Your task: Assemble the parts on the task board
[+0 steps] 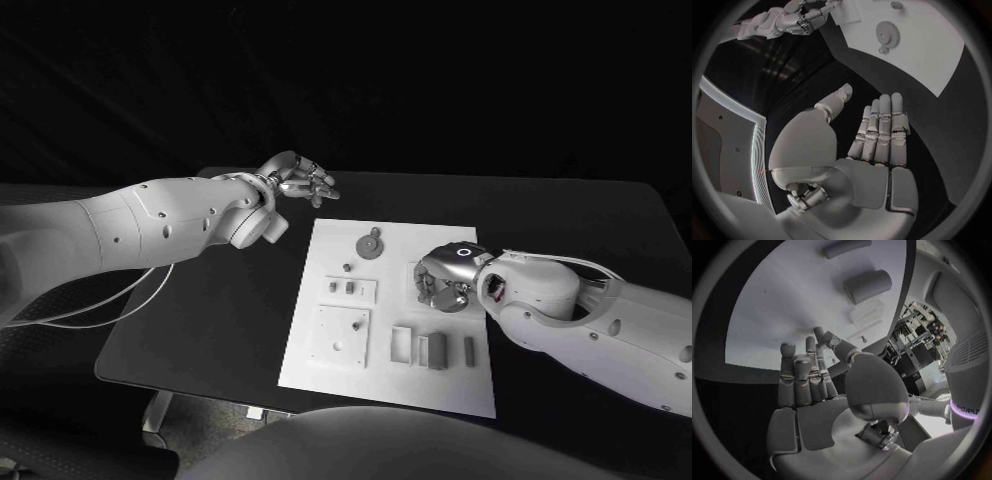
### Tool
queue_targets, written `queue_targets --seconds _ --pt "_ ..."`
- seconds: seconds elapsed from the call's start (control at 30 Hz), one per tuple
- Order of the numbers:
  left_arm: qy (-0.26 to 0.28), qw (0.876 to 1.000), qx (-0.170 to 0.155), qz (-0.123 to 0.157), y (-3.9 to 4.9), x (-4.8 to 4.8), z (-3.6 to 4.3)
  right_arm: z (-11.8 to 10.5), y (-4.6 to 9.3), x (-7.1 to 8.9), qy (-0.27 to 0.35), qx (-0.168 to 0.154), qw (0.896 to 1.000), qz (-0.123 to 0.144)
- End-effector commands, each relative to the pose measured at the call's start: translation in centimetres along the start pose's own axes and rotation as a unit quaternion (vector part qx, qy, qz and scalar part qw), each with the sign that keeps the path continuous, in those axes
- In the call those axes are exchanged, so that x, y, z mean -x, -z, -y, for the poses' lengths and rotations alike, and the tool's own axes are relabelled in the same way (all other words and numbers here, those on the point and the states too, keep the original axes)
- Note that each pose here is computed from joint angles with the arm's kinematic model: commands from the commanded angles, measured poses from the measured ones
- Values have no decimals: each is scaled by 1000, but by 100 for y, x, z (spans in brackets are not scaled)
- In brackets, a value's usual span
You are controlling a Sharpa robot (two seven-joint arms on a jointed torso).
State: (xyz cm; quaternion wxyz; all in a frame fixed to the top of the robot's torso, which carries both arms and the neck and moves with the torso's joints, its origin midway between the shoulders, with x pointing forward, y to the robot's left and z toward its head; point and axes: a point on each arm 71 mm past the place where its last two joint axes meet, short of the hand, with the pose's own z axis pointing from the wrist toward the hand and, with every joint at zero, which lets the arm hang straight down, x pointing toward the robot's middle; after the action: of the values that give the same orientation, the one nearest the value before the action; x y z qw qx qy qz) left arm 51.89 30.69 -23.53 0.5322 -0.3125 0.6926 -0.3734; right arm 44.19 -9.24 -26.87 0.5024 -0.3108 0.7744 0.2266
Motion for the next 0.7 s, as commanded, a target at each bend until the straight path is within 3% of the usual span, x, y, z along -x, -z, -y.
queue_targets --seconds 0.03,0.7 --pt "4 1000 -6 -3 -7 -15 26 -32 -10 -1 8 9 1000 1" --pt "5 1000 -4 -5 -7 -15 22 -82 -53 -53 7 11 1000 6"
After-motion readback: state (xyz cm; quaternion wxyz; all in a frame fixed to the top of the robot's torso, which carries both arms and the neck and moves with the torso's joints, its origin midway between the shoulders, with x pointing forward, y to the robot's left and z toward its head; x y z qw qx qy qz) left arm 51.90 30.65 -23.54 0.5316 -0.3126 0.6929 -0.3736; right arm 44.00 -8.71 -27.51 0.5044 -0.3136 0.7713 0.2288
